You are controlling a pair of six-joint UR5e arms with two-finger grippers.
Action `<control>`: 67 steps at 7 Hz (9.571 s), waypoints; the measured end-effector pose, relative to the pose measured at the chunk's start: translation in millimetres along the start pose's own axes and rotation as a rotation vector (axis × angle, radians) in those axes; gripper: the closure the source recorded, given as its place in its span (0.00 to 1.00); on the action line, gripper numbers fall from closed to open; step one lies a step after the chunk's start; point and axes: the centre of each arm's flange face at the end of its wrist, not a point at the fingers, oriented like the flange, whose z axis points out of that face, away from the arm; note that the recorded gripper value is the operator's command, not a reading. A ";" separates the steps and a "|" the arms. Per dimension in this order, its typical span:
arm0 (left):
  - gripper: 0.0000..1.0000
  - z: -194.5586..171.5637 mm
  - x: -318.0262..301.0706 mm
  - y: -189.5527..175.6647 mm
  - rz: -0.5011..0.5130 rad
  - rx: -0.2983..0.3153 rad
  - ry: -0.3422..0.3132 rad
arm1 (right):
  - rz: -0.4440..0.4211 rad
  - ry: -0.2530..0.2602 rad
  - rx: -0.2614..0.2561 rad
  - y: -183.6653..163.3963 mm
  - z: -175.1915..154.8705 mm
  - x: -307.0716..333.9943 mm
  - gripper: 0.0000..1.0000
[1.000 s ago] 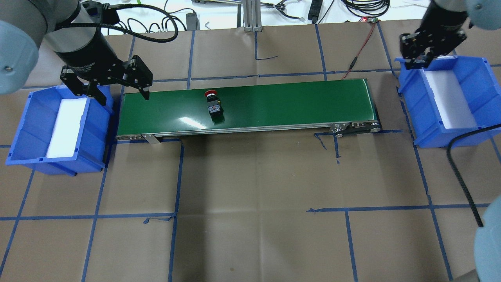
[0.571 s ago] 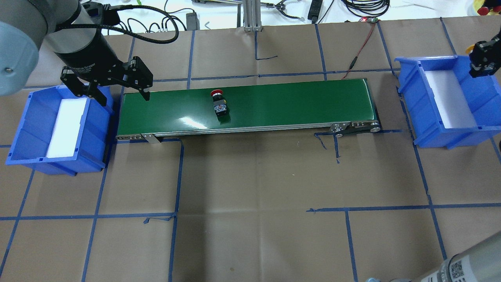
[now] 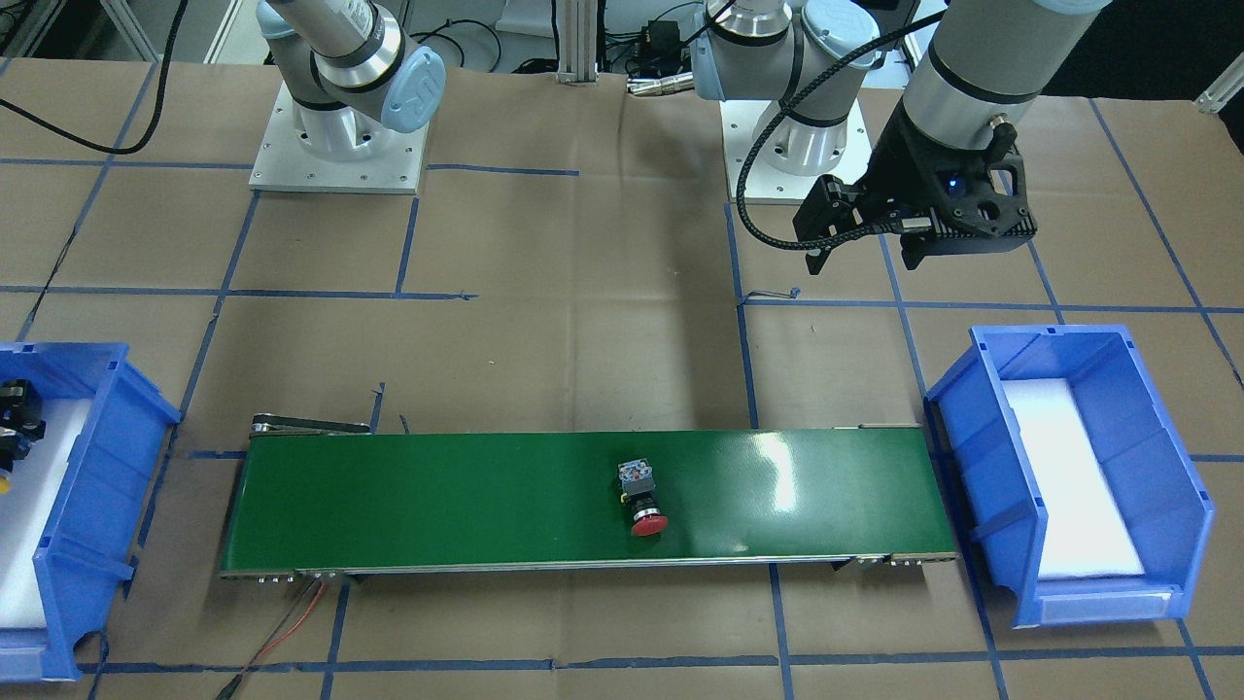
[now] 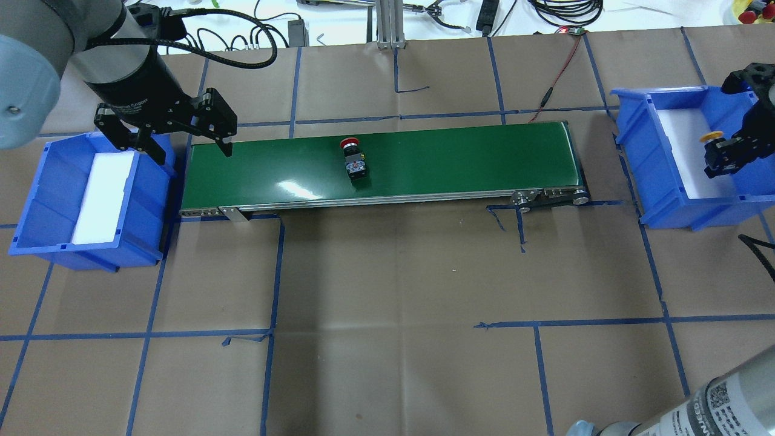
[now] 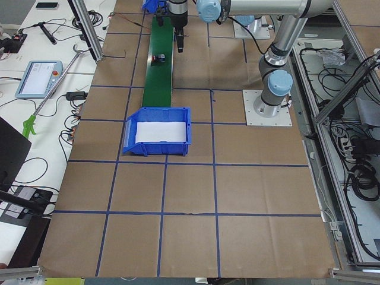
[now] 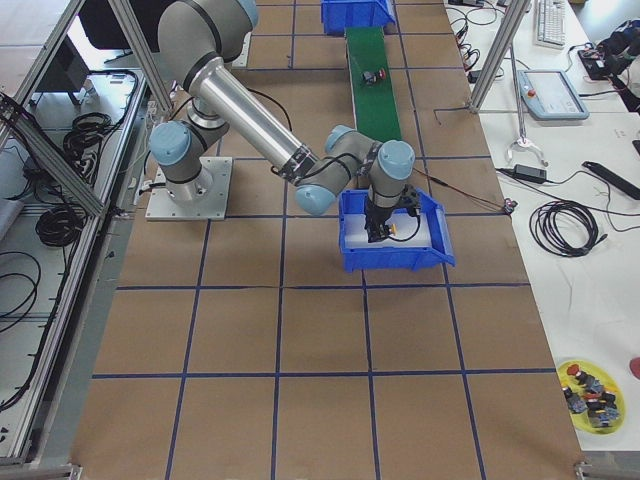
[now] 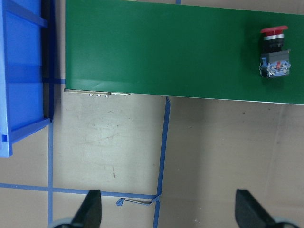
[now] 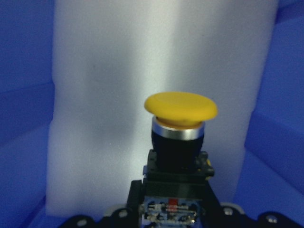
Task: Transport two buttons from left to right
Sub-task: 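Carry the yellow button into the empty blue bin with the right gripper, then open the right gripper to release the yellow button in the bin, then move the right gripper back over the conveyor toward the red button, then lower the right gripper onto the red-capped button and grasp it, then carry the red button with the right gripper into the blue bin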
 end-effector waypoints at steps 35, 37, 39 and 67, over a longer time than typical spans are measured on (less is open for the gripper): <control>0.00 -2.1 2.3 0.9 -0.003 0.005 0.001 | 0.286 -0.018 0.090 -84.9 -121.1 -358.6 0.01; 0.00 -2.5 2.3 0.7 -0.003 0.007 0.000 | 0.282 -0.060 0.091 -96.4 -104.1 -362.9 0.01; 0.00 -1.8 2.3 0.7 -0.002 0.005 0.000 | 0.281 -0.093 0.069 -105.6 -86.1 -365.9 0.01; 0.00 -1.0 21.9 9.8 0.071 0.017 -0.044 | 0.054 0.016 -0.015 -90.4 -94.9 1.1 0.97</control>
